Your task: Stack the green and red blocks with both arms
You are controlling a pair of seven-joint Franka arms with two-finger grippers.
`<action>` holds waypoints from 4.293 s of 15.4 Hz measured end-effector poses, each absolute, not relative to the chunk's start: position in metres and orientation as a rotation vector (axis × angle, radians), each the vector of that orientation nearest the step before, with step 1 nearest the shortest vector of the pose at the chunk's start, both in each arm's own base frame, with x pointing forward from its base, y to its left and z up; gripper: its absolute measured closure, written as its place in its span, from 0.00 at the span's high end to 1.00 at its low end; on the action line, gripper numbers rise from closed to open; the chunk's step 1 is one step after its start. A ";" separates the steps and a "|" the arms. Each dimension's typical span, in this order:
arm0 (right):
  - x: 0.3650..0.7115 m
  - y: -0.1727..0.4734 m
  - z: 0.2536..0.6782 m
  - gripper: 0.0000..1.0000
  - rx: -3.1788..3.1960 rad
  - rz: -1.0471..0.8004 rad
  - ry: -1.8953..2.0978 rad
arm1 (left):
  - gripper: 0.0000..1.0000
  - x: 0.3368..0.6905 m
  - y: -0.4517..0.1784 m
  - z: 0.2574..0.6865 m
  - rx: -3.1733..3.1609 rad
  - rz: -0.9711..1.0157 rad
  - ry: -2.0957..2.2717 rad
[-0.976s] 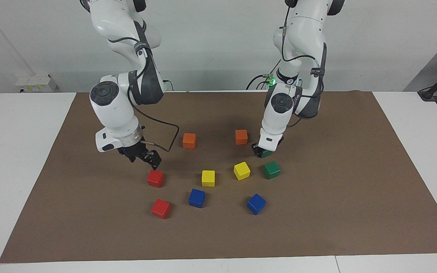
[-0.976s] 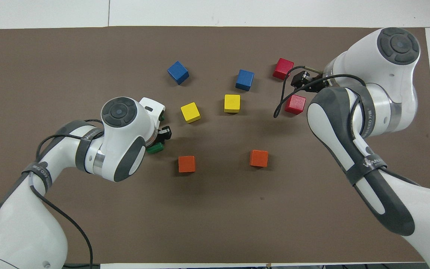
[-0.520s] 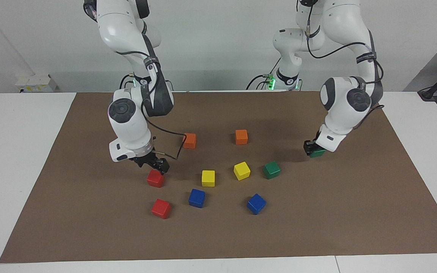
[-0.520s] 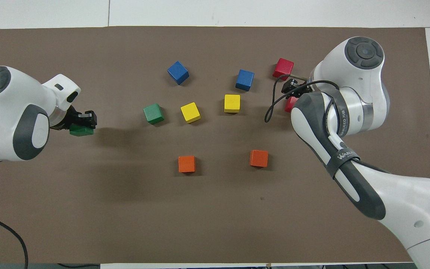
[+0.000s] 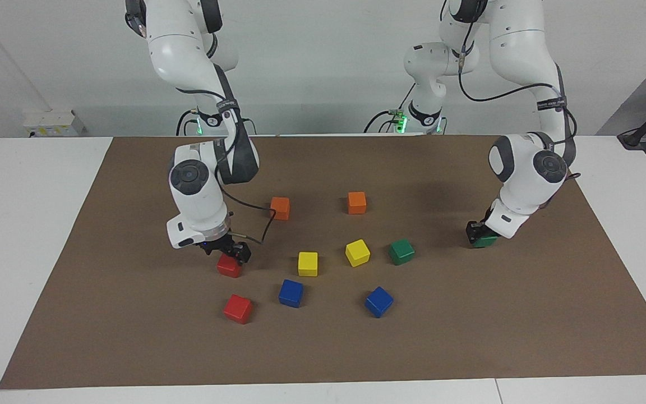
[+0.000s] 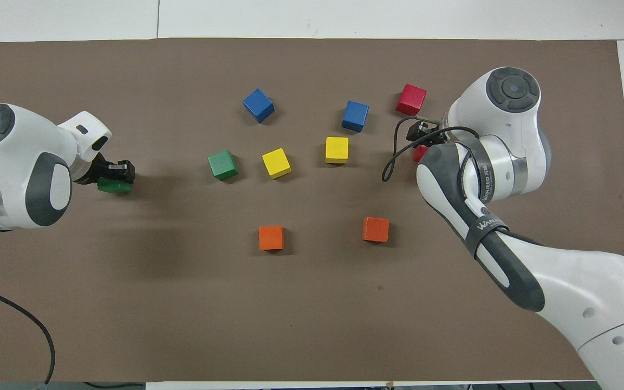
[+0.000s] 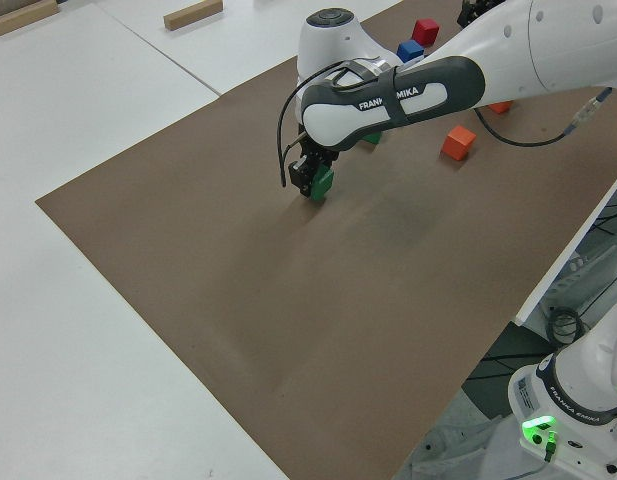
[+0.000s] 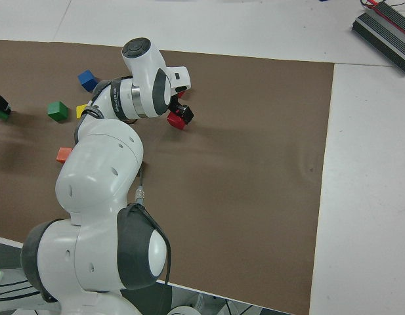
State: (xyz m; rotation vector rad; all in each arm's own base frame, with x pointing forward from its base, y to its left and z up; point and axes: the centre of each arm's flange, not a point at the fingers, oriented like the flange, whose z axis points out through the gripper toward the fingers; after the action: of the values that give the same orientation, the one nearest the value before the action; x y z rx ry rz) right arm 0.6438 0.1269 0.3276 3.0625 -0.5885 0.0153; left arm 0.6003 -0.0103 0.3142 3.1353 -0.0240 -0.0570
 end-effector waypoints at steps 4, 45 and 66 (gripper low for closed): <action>0.644 0.125 0.322 1.00 3.064 0.067 -0.566 | 0.55 0.601 0.006 0.309 3.134 -0.056 -0.025; 0.588 -0.042 0.312 0.55 3.087 0.239 0.059 | 0.55 0.602 -0.244 0.320 3.098 -0.069 0.613; 0.626 -0.041 0.366 1.00 3.094 0.168 0.069 | 0.55 0.610 0.011 0.363 3.157 -0.094 -0.095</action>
State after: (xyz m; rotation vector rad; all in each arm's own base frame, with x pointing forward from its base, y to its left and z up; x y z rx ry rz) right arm 0.6263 -0.0405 0.3665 3.0937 0.0689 0.1675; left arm 0.6098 0.0110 0.3630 3.1568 -0.0947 -0.0941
